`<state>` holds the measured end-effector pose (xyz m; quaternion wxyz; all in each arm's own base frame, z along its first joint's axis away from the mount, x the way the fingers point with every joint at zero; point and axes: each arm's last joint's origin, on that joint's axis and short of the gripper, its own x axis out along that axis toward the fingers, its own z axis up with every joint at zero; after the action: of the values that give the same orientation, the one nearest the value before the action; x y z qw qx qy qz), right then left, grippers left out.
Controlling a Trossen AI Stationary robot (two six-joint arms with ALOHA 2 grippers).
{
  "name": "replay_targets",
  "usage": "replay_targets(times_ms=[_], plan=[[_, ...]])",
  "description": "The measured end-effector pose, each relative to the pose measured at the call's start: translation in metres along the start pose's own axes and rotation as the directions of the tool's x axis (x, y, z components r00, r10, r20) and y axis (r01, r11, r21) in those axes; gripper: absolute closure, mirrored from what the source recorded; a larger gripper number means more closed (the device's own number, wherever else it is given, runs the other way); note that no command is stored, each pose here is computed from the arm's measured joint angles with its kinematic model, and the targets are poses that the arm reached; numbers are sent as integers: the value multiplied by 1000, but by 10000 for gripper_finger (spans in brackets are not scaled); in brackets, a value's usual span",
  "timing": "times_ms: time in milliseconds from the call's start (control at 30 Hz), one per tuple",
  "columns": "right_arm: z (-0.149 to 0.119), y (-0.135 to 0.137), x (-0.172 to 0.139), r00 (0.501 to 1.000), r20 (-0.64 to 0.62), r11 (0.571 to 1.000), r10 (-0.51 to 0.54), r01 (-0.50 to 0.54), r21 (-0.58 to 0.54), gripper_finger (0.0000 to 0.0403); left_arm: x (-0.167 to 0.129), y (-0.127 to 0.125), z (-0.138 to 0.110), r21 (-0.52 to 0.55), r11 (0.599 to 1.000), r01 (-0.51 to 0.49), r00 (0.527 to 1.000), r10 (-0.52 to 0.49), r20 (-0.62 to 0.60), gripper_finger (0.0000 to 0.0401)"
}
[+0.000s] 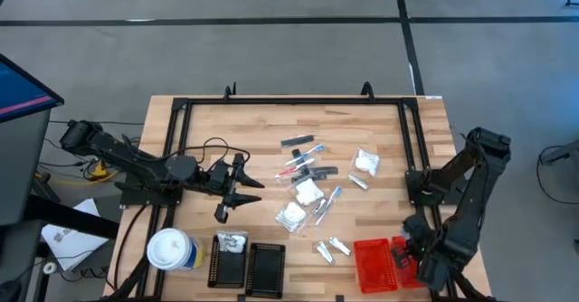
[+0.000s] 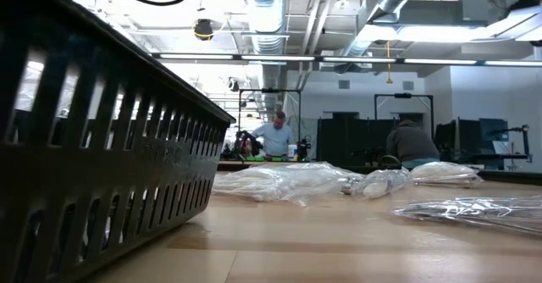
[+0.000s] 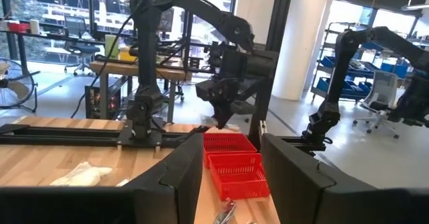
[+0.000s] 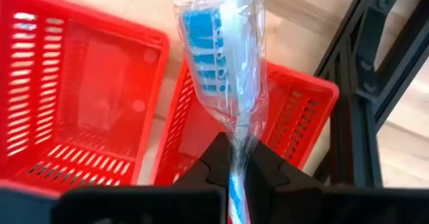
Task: Pick & Place Travel size toiletries
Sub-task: Put the blue toothbrush into the right red bin, then put the black hair comb into the left red bin
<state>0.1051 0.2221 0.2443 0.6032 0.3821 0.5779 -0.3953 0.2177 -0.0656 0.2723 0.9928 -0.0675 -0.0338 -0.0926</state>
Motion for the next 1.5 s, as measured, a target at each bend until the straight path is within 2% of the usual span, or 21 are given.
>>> replay_targets(times_ms=[400,833,1000,1200,1367,1500], plan=[[-17,6,23,996,76,995,-56,62,-79,392,0,0,0,1,1000,2,1000,-2,-1,257],[-17,15,32,996,75,995,-58,64,-81,351,0,0,0,1,1000,2,1000,-2,0,257],[-15,17,32,996,74,995,-59,65,-78,318,0,0,0,1,1000,2,1000,-2,0,257],[-15,17,32,996,71,995,-61,67,-79,257,0,0,0,1,1000,2,1000,-2,0,257],[-12,16,31,993,78,991,-93,100,-93,214,0,0,0,1,1000,3,1000,-3,0,257],[-6,17,21,985,106,983,-139,150,-103,197,0,0,0,1,1000,3,1000,-3,-1,257]])
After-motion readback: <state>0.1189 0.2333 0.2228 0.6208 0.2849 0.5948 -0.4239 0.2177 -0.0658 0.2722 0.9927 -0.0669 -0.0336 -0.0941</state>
